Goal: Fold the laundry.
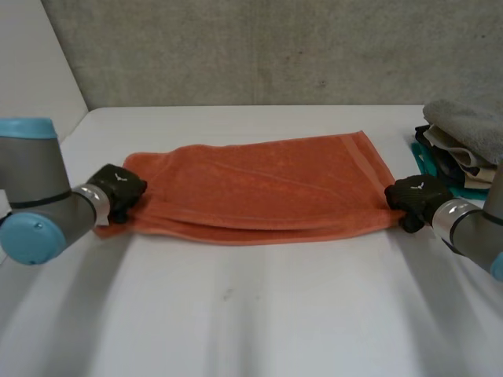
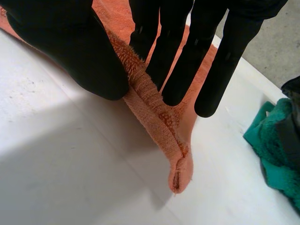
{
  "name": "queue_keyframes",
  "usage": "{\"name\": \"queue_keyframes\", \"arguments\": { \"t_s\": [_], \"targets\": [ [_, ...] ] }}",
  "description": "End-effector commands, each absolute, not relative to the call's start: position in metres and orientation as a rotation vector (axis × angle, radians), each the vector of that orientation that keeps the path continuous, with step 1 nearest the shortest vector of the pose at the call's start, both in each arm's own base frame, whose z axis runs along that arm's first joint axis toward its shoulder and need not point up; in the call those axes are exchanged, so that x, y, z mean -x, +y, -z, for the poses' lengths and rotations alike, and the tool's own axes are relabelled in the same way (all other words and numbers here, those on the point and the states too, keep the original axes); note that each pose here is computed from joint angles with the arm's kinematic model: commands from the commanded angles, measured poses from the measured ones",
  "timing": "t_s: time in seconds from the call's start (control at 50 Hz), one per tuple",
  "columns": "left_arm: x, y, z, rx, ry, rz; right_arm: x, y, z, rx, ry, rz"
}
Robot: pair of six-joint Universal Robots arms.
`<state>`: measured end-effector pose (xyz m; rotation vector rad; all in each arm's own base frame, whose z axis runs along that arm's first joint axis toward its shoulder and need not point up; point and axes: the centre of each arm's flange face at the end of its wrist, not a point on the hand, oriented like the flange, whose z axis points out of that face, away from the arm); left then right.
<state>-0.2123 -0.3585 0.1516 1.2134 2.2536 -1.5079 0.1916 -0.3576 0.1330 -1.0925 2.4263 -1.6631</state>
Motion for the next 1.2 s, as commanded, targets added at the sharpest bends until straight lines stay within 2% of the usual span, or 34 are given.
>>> {"name": "queue_keyframes", "arguments": {
  "t_s": [0.02, 0.1, 0.2, 0.28, 0.34, 0.42, 0.48, 0.52, 0.56, 0.62, 0.68, 0.72, 0.74, 0.82, 0.86, 0.94, 1.04, 1.12, 1.2],
  "targets": [
    [0.203, -0.332, -0.199, -1.180, 2.234, 1.570, -0.183, -0.341, -0.159, 1.167, 2.488, 1.564],
    [0.197, -0.302, -0.212, -1.227, 2.296, 1.451, -0.168, -0.320, -0.177, 1.316, 2.576, 1.387],
    [0.186, -0.253, -0.215, -1.424, 2.392, 1.143, -0.148, -0.280, -0.195, 1.588, 2.620, 0.886],
    [0.178, -0.244, -0.212, -1.527, 2.374, 1.053, -0.146, -0.275, -0.196, 1.666, 2.606, 0.821],
    [0.177, -0.251, -0.207, -1.546, 2.337, 1.065, -0.153, -0.277, -0.193, 1.652, 2.604, 0.892],
    [0.179, -0.281, -0.202, -1.468, 2.302, 1.165, -0.167, -0.281, -0.186, 1.616, 2.587, 0.997],
    [0.186, -0.312, -0.202, -1.379, 2.286, 1.294, -0.178, -0.291, -0.183, 1.607, 2.559, 1.129],
    [0.193, -0.335, -0.210, -1.303, 2.252, 1.415, -0.186, -0.309, -0.189, 1.584, 2.534, 1.329],
    [0.198, -0.352, -0.222, -1.240, 2.216, 1.515, -0.191, -0.324, -0.199, 1.531, 2.512, 1.501],
    [0.209, -0.379, -0.258, -1.094, 2.146, 1.761, -0.199, -0.357, -0.232, 1.354, 2.422, 1.903],
    [0.214, -0.398, -0.316, -0.878, 2.001, 2.099, -0.205, -0.383, -0.273, 1.101, 2.244, 2.287],
    [0.213, -0.404, -0.344, -0.760, 1.921, 2.254, -0.206, -0.392, -0.297, 0.951, 2.119, 2.453],
    [0.210, -0.407, -0.368, -0.643, 1.848, 2.387, -0.206, -0.396, -0.321, 0.807, 1.989, 2.585],
    [0.204, -0.408, -0.409, -0.400, 1.699, 2.633, -0.205, -0.397, -0.370, 0.554, 1.669, 2.793],
    [0.204, -0.409, -0.415, -0.354, 1.667, 2.686, -0.206, -0.398, -0.373, 0.536, 1.634, 2.807],
    [0.207, -0.412, -0.408, -0.401, 1.701, 2.675, -0.212, -0.398, -0.370, 0.582, 1.670, 2.762],
    [0.207, -0.417, -0.380, -0.470, 1.821, 2.563, -0.226, -0.393, -0.355, 0.675, 1.747, 2.642],
    [0.202, -0.423, -0.349, -0.487, 1.927, 2.453, -0.231, -0.392, -0.334, 0.746, 1.833, 2.540],
    [0.196, -0.426, -0.306, -0.528, 2.056, 2.305, -0.232, -0.394, -0.295, 0.830, 1.981, 2.398]
  ]
}}
